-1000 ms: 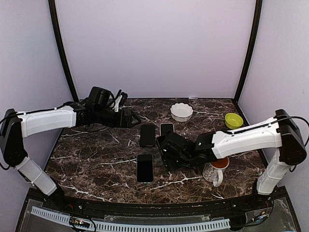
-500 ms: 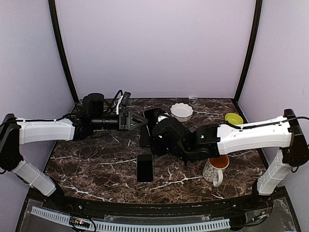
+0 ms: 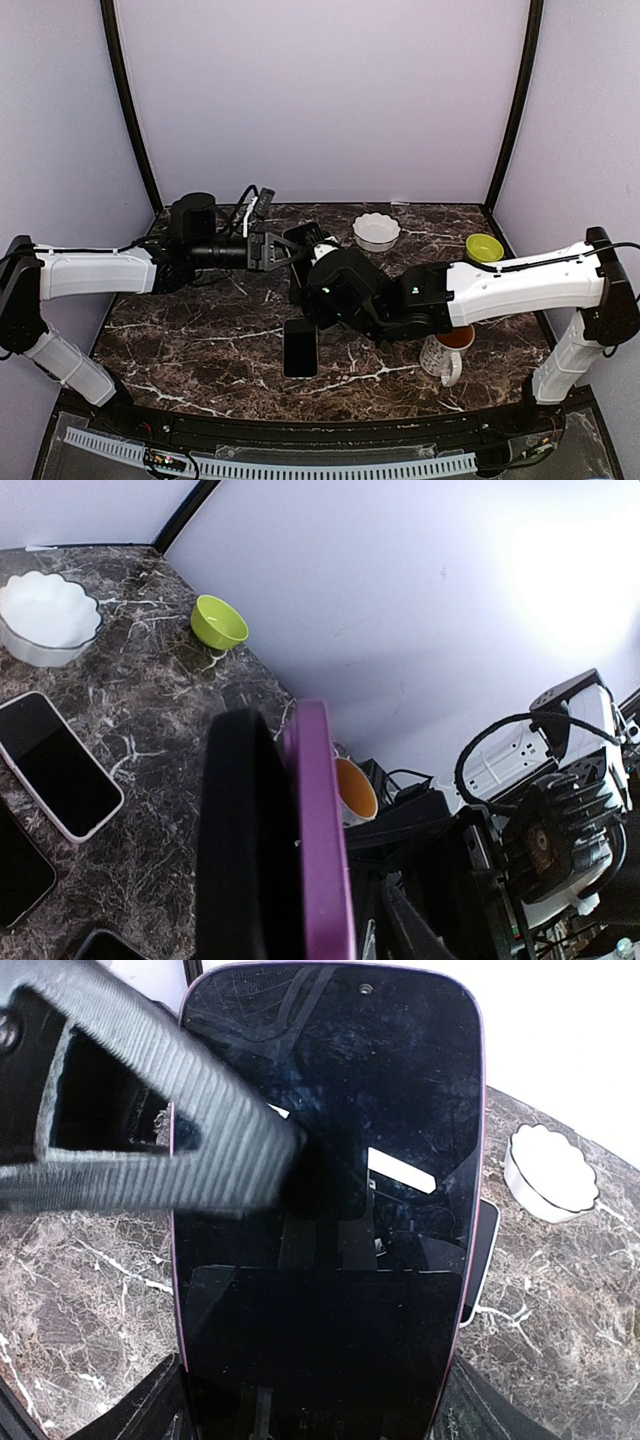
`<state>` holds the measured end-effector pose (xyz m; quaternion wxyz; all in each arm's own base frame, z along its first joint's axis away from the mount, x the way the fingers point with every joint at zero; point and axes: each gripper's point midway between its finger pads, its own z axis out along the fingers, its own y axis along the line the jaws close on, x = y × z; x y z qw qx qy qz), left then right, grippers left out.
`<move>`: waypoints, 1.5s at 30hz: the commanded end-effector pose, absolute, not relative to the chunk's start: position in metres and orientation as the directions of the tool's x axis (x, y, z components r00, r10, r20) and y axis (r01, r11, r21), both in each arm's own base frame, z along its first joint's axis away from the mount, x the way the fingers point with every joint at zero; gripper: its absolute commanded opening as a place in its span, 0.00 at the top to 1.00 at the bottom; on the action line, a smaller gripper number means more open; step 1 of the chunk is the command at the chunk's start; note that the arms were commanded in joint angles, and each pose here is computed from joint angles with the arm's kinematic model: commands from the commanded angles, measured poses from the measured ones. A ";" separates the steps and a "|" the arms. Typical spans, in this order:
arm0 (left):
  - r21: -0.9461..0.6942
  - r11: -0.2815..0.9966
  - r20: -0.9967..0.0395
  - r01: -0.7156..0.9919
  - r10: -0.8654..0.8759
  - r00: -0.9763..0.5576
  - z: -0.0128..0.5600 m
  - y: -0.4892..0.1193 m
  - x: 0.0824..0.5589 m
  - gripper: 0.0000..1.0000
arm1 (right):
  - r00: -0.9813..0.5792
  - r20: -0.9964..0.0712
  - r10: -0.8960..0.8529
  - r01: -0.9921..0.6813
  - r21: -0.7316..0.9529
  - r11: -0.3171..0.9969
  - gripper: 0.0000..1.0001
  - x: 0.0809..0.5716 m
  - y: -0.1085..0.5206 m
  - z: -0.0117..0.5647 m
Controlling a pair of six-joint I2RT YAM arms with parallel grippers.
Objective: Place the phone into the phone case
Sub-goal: Press the phone at the top left corner of the phone case, then press the top right corner of the phone case.
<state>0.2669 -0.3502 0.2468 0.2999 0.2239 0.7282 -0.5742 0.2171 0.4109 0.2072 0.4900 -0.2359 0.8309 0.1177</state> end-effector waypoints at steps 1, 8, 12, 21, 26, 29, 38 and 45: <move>-0.673 0.156 -0.732 0.723 -0.007 -0.681 0.264 -0.354 0.251 0.67 | -0.348 -0.921 -0.175 -0.490 0.020 0.872 0.75 0.223 0.423 0.246; -0.668 0.100 -0.741 0.737 0.007 -0.672 0.270 -0.356 0.242 0.99 | -0.334 -0.925 -0.182 -0.490 0.006 0.872 0.76 0.223 0.420 0.250; -0.664 0.090 -0.745 0.743 0.015 -0.667 0.270 -0.357 0.240 1.00 | -0.332 -0.925 -0.185 -0.497 0.005 0.868 0.68 0.221 0.415 0.251; -0.537 0.027 -0.842 0.843 0.043 -0.537 0.286 -0.355 0.220 1.00 | -0.319 -0.892 -0.322 -0.736 0.020 0.676 0.01 0.179 0.405 0.248; -0.363 -0.175 -0.931 0.915 0.096 -0.351 0.298 -0.361 0.158 1.00 | -0.291 -0.899 -0.326 -0.909 0.154 0.386 0.01 0.133 0.400 0.261; -0.252 -0.232 -0.967 0.939 0.080 -0.240 0.302 -0.357 0.134 1.00 | -0.263 -0.925 -0.274 -0.955 0.209 0.213 0.04 0.108 0.399 0.286; -0.114 -0.206 -0.991 0.972 0.096 -0.096 0.298 -0.356 0.125 1.00 | -0.230 -0.953 -0.196 -0.967 0.201 0.156 0.28 0.105 0.405 0.321; -0.055 -0.195 -0.994 0.979 0.104 -0.035 0.297 -0.356 0.120 1.00 | -0.217 -0.953 -0.210 -0.974 0.196 0.117 0.58 0.104 0.421 0.326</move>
